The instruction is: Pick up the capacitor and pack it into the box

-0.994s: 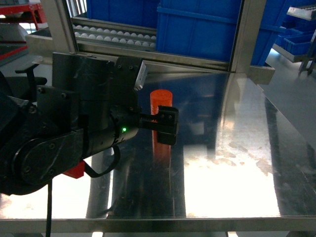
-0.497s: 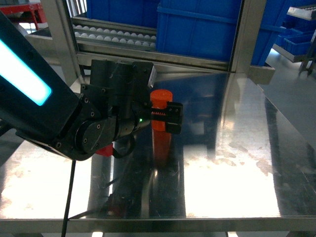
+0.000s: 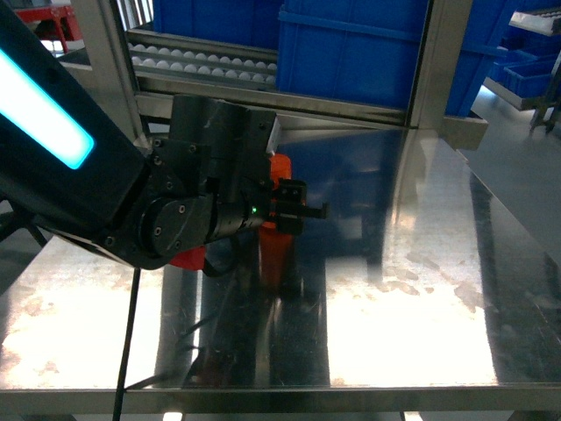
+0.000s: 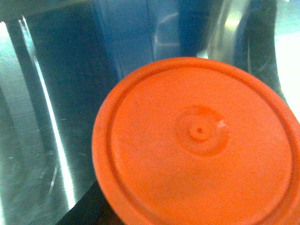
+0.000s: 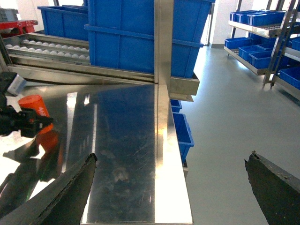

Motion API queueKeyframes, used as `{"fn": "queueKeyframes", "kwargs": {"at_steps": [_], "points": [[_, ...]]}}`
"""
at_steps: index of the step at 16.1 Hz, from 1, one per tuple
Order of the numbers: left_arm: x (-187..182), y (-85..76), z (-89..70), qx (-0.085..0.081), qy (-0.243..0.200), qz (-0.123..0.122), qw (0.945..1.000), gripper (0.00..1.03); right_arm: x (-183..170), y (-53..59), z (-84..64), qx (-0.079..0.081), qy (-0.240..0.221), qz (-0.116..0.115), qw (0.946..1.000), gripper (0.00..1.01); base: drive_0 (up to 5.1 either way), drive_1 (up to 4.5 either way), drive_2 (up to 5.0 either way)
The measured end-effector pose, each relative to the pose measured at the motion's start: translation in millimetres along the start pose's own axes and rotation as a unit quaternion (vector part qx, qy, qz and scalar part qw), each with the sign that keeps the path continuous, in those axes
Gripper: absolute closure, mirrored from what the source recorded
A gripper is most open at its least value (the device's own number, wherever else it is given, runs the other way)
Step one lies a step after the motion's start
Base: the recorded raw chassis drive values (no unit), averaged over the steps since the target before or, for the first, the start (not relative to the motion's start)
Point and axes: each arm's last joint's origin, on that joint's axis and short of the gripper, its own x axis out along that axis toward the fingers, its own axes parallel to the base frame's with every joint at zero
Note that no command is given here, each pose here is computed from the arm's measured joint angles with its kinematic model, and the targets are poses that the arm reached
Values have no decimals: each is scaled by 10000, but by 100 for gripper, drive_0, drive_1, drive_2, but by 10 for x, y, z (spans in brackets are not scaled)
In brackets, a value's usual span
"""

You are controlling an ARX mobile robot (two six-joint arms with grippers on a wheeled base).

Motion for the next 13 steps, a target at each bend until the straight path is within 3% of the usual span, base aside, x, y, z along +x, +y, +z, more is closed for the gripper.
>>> {"fn": "queueKeyframes", "kwargs": {"at_steps": [2,4,5,7,9,11,12,13], "points": [[-341,78,234,-57,-524,88,9986,58,0,0,0,0,-2,0,10000,3,0,0,0],[-934,240,577,-5,-1426,358,9891,58,0,0,0,0,-2,-2,10000,3,0,0,0],[-1235,316,607,20,-1692,498,9843,58,0,0,0,0,0,0,10000,3,0,0,0],[-1886,423,385,20,-1720,716,9825,58,0,0,0,0,-2,0,10000,3,0,0,0],[-2522,453,116,-4,-1651,722,9836,58,0,0,0,0,-2,0,10000,3,0,0,0],[-2998,547,-97,-176,-1638,715,9837,58,0,0,0,0,-2,-2,10000,3,0,0,0],[-3160,559,-167,-178,-1594,726,9844,58,0,0,0,0,-2,0,10000,3,0,0,0],[-3240,537,-130,-116,-1808,653,9813,58,0,0,0,0,-2,0,10000,3,0,0,0]]}}
